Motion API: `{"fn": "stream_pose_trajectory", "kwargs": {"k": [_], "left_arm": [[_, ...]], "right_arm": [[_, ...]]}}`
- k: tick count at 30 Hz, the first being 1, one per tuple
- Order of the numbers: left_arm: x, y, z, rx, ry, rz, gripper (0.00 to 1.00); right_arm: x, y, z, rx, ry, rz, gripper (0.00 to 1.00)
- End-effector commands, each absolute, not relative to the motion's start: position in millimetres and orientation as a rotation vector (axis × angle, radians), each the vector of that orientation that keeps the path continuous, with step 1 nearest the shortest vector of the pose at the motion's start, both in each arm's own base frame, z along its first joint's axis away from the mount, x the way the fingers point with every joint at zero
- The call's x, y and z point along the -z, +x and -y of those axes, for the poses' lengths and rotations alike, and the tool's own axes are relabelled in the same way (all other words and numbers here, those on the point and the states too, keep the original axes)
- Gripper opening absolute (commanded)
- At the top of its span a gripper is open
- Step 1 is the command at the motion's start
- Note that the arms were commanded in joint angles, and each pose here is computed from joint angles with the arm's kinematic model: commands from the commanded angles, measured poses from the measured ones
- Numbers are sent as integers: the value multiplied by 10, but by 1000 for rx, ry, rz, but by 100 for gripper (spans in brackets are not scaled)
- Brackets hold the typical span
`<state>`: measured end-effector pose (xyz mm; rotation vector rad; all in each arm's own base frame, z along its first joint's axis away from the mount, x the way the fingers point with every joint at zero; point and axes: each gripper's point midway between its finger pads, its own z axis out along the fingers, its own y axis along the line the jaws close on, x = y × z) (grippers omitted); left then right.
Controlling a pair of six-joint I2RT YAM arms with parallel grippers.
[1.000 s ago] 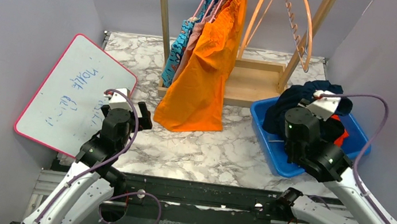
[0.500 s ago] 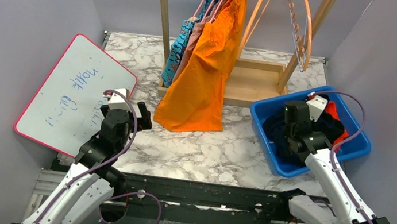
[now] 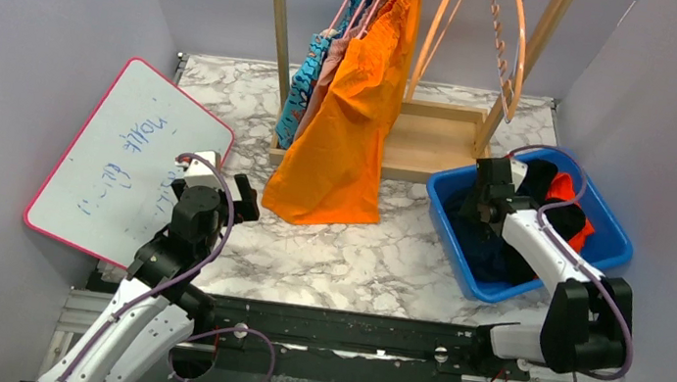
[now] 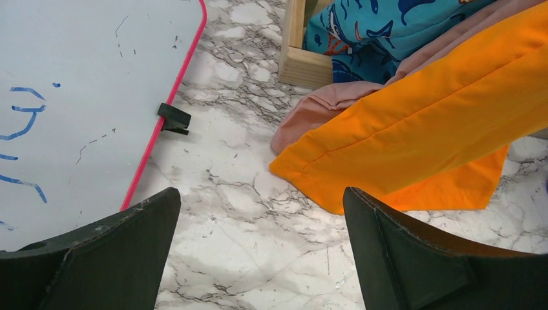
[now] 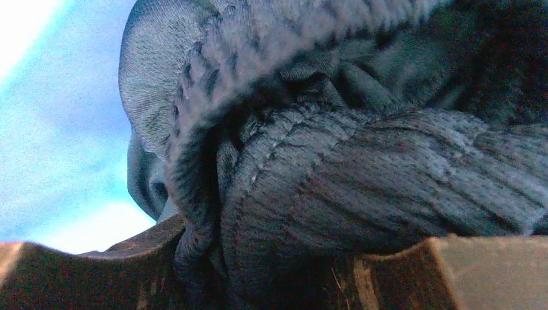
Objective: Remove the shorts from the hanger
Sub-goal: Place the shorts in the basket.
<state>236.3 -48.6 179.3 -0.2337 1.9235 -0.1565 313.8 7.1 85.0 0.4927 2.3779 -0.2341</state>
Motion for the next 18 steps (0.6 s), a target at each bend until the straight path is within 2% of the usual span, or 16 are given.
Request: {"fn": "stream_pose_trajectory", "kwargs": {"k": [1,4,9,18], "left_arm": [[-1867,2382,514,182,-225,-1896,99],[-1865,2383,516,183,-223,-1897,99],[-1862,2384,521,185,-222,-1899,99],[-1852,2385,532,188,-216,-1904,99]], "right_arm": [[-718,3264,-264,88,458,-2423,55],[-809,3272,-255,85,455,-2407,64],[-1225,3273,-216,74,448,-2316,73],[-1884,3163,-69,79,478,-2126,75]]}}
